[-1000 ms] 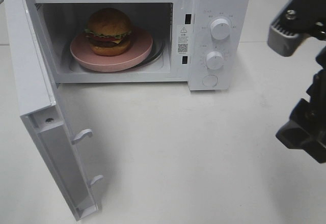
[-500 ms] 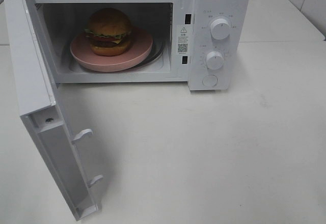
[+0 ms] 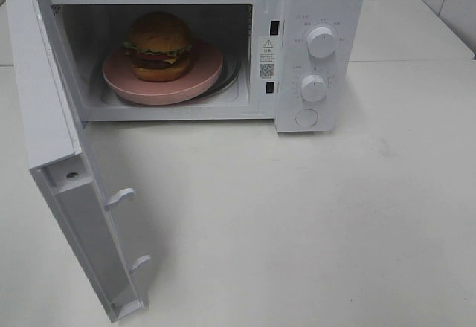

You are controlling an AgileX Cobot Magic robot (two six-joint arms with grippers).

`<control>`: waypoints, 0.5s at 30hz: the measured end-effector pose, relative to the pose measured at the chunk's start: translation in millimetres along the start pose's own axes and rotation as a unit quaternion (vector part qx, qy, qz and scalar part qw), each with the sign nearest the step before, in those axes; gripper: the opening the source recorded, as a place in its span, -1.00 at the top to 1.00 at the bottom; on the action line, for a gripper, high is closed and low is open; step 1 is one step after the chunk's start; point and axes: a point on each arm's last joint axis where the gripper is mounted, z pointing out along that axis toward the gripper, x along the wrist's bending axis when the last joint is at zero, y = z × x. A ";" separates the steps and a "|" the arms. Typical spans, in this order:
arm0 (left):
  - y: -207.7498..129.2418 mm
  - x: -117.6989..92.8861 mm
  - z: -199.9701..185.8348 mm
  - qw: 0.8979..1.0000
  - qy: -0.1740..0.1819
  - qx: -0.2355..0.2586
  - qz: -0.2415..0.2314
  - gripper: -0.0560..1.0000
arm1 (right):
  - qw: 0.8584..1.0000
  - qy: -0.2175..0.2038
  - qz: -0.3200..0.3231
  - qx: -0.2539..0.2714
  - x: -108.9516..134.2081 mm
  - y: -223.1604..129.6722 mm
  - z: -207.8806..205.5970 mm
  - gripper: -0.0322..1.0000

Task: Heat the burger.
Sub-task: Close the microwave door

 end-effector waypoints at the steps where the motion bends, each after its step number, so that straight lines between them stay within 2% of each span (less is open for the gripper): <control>1: 0.0 0.0 0.0 1.000 0.000 0.000 0.000 -0.95 | 1.000 0.000 0.000 0.000 0.0 0.0 0.0 -0.53; 3: 0.0 0.0 0.0 1.000 0.000 0.000 0.000 -0.95 | 0.999 -0.010 0.018 -0.045 -1.0 -8.6 -12.8 -0.53; 4: 0.0 0.0 0.0 1.000 0.000 0.000 0.000 -0.95 | 0.999 -0.010 0.018 -0.045 -1.0 -8.6 -12.8 -0.53; 8: 0.0 0.0 0.0 1.000 0.000 0.000 0.000 -0.95 | 0.994 -0.026 0.027 -0.099 -2.2 -20.2 -26.7 -0.53; 15: 0.0 0.0 0.0 1.000 0.000 0.000 0.000 -0.95 | 0.994 -0.028 0.027 -0.103 -2.5 -24.3 -25.8 -0.53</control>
